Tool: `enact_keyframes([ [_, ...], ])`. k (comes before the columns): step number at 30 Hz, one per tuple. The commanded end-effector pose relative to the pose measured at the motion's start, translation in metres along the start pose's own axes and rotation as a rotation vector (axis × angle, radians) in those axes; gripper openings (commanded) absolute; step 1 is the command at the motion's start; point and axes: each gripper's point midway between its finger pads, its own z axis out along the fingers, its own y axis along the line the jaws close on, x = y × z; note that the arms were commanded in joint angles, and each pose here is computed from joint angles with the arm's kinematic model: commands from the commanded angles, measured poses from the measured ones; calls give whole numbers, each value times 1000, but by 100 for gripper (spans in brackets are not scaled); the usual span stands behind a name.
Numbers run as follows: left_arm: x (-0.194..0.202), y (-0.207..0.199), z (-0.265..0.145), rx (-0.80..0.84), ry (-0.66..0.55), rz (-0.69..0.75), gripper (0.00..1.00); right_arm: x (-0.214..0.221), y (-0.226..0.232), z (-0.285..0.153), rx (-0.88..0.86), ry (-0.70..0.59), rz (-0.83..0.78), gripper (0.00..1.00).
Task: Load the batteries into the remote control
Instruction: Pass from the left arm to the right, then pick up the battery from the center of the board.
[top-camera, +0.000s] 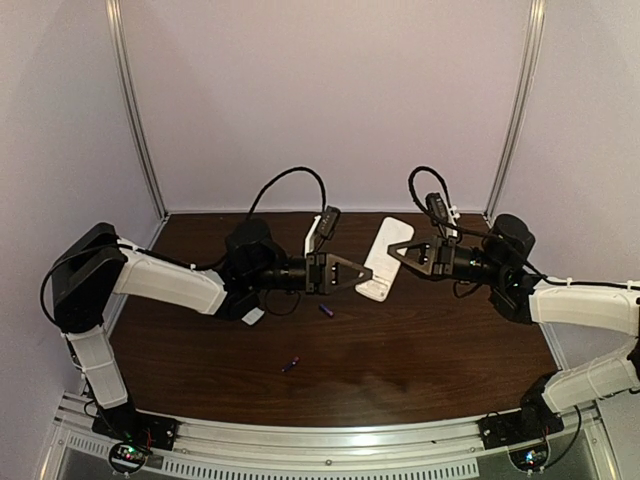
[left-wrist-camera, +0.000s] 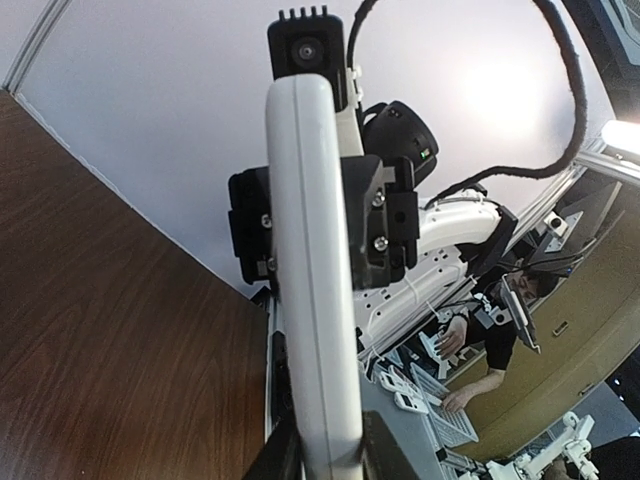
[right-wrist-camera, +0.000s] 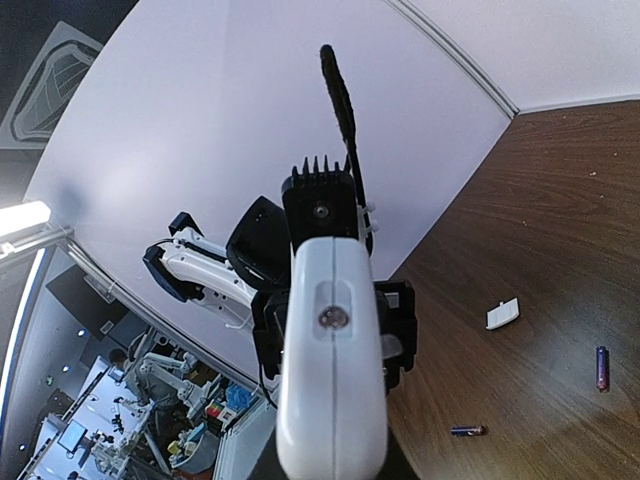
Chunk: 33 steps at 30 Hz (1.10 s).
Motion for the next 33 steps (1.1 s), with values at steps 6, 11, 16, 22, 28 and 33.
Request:
enact_keyframes([
  [6,-23,4,-34,-76,-30,152,75,7,-9,-4,60,18,67,0],
  [11,-37,40,-65,-421,44,330,90,14,-29,-18,167,18,113,0],
  [16,-30,70,-98,-696,260,530,94,24,-46,-33,233,24,164,0],
  [22,-18,102,-122,-811,604,822,84,27,-62,-49,265,8,212,0],
  [28,-7,124,-117,-730,862,962,73,31,-74,-59,288,17,243,0],
  [33,16,141,-104,-613,1002,967,60,32,-81,-65,303,15,251,0],
])
